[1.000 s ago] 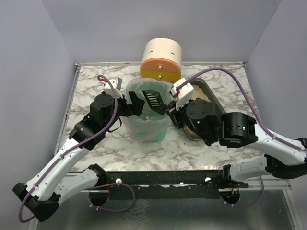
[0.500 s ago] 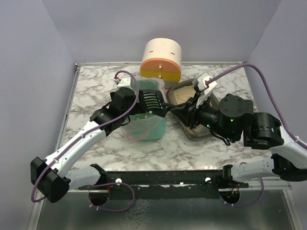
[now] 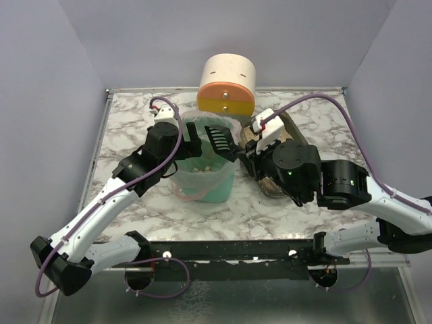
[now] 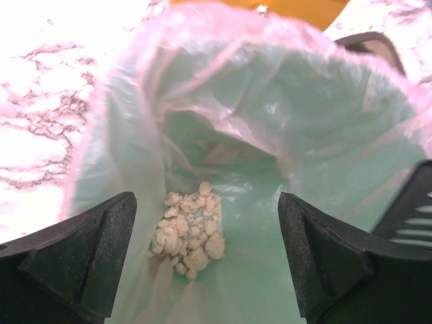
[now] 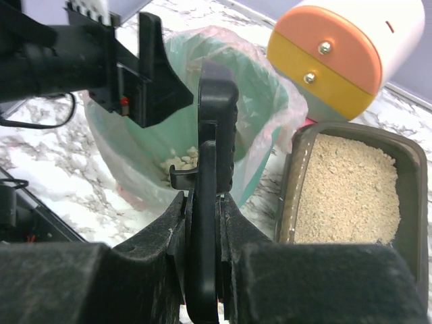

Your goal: Clean the litter box

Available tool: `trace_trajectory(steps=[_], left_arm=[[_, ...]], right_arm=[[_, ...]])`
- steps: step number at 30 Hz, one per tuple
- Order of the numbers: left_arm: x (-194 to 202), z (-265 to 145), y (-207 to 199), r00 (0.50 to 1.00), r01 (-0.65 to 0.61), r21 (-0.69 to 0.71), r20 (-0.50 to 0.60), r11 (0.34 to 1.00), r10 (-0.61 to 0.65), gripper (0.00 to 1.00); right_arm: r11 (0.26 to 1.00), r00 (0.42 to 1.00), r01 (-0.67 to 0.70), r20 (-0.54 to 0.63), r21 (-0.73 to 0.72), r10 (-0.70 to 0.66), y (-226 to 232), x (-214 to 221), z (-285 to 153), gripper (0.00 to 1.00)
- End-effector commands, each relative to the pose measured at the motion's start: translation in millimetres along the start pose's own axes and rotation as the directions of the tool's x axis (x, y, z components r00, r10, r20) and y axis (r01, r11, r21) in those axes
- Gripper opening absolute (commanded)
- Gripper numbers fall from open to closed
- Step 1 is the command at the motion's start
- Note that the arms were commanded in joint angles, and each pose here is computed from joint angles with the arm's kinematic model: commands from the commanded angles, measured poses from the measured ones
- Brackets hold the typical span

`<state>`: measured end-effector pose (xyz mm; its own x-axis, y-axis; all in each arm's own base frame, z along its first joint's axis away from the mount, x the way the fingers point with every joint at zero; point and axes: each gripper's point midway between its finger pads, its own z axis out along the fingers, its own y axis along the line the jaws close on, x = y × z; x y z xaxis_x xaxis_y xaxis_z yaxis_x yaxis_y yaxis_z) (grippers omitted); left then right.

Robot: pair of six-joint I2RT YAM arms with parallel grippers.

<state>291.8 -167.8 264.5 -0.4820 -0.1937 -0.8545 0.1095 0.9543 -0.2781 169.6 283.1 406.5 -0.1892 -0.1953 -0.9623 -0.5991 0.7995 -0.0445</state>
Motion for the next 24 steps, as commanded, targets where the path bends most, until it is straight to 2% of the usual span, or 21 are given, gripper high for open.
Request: trace_trajectory(steps=[1, 14, 20, 24], left_arm=[[-22, -16, -15, 0.999, 0.007, 0.083, 0.048, 0.997, -0.011, 0.94], [-64, -39, -35, 0.990, -0.010, 0.175, 0.140, 0.984, -0.015, 0.97], [-76, -50, -26, 0.982, -0.058, 0.140, 0.185, 0.988, 0.032, 0.99], [-79, -58, -16, 0.977, -0.088, 0.101, 0.202, 0.991, 0.066, 0.99]], right_arm=[[0.998, 0.999, -0.016, 0.043, 0.069, 0.013, -14, -7, -3, 0.01], [0.980, 0.978, -0.155, 0.158, 0.122, 0.135, -47, -15, -28, 0.00], [0.935, 0.963, -0.222, 0.213, 0.275, 0.166, -82, -5, -38, 0.00], [0.894, 0.972, -0.187, 0.206, 0.407, 0.110, -101, 7, -39, 0.00]])
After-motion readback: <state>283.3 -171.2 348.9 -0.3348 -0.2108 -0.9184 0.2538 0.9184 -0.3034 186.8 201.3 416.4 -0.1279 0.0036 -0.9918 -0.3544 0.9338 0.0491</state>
